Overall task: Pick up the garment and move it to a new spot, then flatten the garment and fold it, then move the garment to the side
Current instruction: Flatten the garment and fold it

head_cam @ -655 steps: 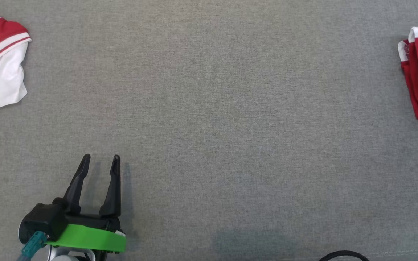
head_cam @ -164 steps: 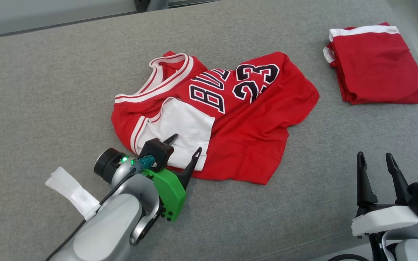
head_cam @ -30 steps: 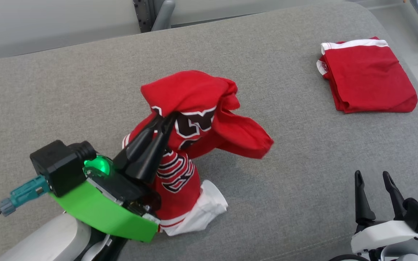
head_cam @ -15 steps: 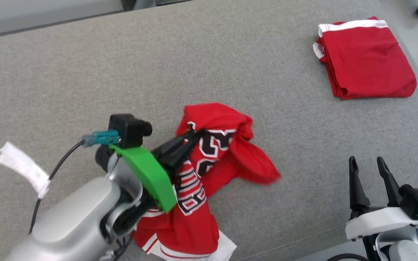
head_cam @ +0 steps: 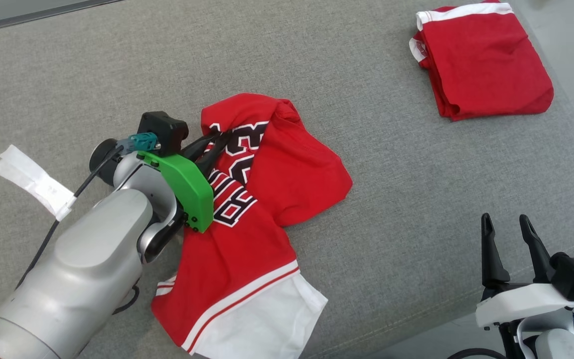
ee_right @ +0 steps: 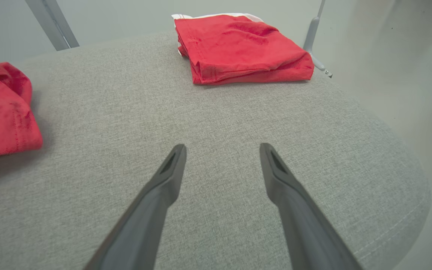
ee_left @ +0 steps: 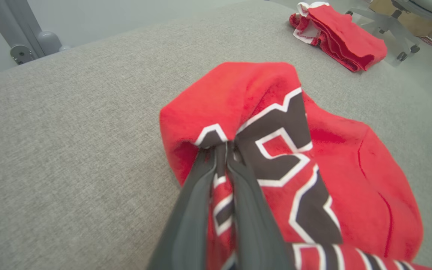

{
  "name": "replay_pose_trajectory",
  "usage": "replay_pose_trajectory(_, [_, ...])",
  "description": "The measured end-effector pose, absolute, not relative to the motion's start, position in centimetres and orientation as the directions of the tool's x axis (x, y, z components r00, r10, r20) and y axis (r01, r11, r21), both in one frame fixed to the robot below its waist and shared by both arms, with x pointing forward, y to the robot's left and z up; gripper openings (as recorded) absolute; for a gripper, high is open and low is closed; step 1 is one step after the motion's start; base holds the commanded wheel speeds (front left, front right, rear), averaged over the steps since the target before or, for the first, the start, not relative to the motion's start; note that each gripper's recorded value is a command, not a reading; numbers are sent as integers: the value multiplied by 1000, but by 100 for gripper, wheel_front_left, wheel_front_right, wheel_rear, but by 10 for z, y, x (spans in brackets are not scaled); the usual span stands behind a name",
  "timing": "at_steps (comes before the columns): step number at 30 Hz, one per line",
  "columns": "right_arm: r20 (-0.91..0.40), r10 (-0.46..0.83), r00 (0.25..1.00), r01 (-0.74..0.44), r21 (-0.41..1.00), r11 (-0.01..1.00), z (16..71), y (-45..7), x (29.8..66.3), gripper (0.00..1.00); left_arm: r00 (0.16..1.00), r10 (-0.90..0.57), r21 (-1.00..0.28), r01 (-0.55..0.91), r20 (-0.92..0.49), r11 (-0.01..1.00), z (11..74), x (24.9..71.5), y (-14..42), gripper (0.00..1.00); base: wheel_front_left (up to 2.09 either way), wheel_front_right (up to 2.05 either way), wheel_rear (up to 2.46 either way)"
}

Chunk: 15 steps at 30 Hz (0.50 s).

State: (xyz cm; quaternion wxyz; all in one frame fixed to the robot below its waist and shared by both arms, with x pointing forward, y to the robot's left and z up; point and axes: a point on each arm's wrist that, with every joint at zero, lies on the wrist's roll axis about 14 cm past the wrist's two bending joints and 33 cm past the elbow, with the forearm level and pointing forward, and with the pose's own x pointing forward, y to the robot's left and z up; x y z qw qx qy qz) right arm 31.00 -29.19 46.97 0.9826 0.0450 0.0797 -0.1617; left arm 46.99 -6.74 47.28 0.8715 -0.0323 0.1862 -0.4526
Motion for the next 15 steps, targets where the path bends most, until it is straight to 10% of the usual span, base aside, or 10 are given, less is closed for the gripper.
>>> replay_pose_trajectory(5, [-161, -303, 939, 317, 69, 946, 472, -290, 311, 100, 556, -799, -209, 774, -230, 598, 489, 479, -72, 0, 0, 0, 0])
replay_pose_trajectory(7, [-157, -297, 942, 311, 72, 948, 473, -288, 313, 100, 564, -797, -211, 770, -215, 602, 492, 478, -73, 41, 0, 0, 0])
replay_pose_trajectory(8, [-155, -293, 943, 307, 74, 949, 474, -287, 314, 100, 570, -795, -215, 766, -206, 605, 494, 478, -73, 96, 0, 0, 0])
replay_pose_trajectory(15, [-149, -272, 951, 285, 74, 956, 475, -281, 316, 100, 683, -716, -280, 666, -143, 691, 502, 479, -49, 100, 0, 0, 0])
